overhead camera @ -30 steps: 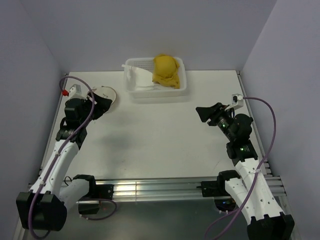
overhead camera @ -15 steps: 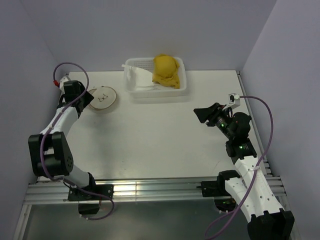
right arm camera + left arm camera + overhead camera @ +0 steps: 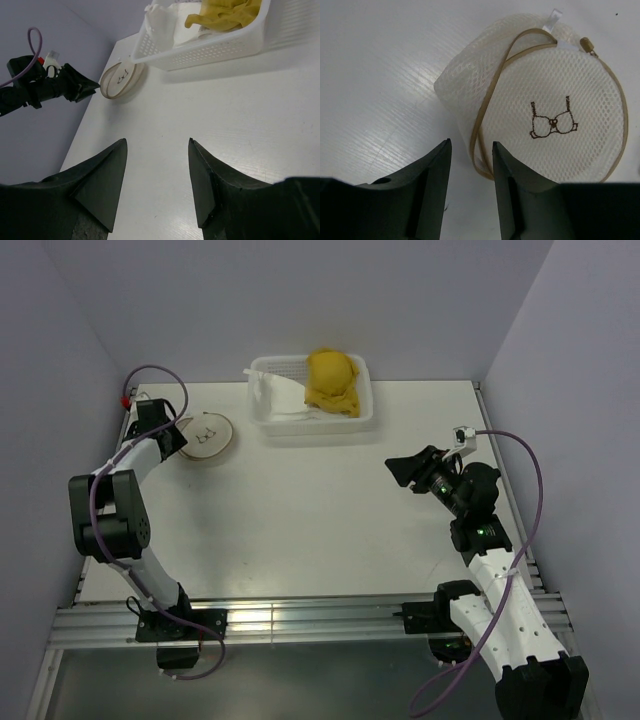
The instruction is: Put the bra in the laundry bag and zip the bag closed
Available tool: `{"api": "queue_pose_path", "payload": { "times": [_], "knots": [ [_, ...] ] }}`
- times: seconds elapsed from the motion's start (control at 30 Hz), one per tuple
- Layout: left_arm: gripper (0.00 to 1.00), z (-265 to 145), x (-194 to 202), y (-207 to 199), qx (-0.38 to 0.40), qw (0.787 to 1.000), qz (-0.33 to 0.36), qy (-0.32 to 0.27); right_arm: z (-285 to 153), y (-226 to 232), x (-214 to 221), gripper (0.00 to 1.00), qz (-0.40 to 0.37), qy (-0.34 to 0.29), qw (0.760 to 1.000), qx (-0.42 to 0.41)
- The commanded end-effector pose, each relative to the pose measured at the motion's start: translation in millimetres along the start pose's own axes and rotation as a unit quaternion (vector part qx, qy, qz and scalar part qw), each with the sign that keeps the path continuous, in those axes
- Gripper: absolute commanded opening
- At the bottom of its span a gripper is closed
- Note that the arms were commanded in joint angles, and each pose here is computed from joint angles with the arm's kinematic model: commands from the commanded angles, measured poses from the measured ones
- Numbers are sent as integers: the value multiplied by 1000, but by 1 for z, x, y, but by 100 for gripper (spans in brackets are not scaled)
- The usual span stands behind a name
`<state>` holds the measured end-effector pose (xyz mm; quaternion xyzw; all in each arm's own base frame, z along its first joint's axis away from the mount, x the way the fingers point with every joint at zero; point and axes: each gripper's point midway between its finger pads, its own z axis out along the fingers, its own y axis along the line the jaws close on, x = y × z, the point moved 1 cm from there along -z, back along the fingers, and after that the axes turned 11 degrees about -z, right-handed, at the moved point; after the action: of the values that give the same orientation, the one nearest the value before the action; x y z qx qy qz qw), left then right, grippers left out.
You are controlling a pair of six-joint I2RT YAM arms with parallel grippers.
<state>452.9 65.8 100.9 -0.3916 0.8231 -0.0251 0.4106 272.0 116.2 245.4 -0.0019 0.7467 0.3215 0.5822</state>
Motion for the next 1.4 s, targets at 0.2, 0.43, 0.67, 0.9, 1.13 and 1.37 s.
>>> {"api": "queue_pose_path", "payload": {
  "times": [0.2,0.43,0.67,0.9,1.13,1.37],
  "knots": [
    [15,11,-1,-2,-4,1000,20,6,-1,17,-21,59,-18,-26,999,-30],
    [0,-22,28,-11,33,999,-11,40,3,19,-18,59,-15,-15,999,-36],
    [0,-109,96,-60,160,983,0,93,10,56,-2,57,-69,21,993,-97],
    [0,-185,177,-55,249,953,19,171,30,99,42,51,-143,103,973,-148],
    [0,-246,225,-29,361,907,25,217,35,126,70,41,-187,137,956,-181],
    [12,-237,241,14,298,929,-7,219,56,176,107,41,-257,167,924,-228]
  ]
}}
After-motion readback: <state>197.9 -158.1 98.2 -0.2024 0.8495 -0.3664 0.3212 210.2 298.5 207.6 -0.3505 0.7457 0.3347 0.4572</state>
